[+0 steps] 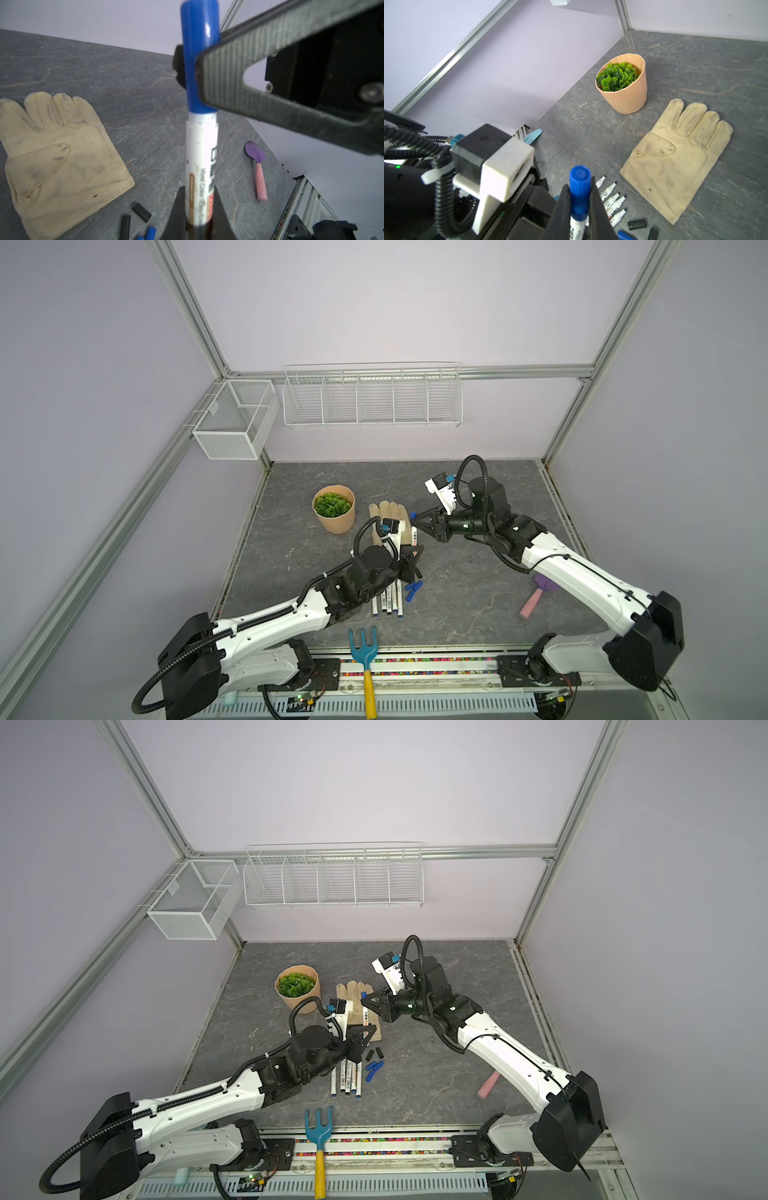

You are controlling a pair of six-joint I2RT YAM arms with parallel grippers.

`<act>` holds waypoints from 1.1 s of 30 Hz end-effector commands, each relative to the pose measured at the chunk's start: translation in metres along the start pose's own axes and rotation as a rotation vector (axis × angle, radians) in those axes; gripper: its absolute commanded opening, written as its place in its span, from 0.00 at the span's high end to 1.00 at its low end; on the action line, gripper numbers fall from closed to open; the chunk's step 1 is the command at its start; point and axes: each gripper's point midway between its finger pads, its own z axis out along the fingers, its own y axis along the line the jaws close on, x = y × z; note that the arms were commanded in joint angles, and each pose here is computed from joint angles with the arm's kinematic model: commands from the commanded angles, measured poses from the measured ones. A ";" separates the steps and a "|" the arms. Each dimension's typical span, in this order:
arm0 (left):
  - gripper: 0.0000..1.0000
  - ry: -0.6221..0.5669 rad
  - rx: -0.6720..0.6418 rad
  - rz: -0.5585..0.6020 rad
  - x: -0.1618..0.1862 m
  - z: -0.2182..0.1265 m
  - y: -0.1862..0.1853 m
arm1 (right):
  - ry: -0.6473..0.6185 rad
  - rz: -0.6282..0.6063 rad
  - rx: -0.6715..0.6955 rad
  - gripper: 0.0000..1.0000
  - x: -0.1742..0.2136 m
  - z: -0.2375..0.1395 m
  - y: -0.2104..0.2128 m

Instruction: Insert the pens into the pen caps

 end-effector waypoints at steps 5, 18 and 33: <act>1.00 -0.312 0.036 0.002 -0.081 -0.003 -0.019 | 0.260 0.056 -0.139 0.83 0.073 -0.007 0.031; 1.00 -0.306 0.101 0.097 -0.081 0.004 -0.041 | 0.314 0.050 0.012 0.82 0.084 -0.011 0.007; 1.00 -0.266 0.174 0.085 -0.071 0.008 -0.059 | 0.260 -0.003 0.076 0.78 0.072 -0.016 -0.001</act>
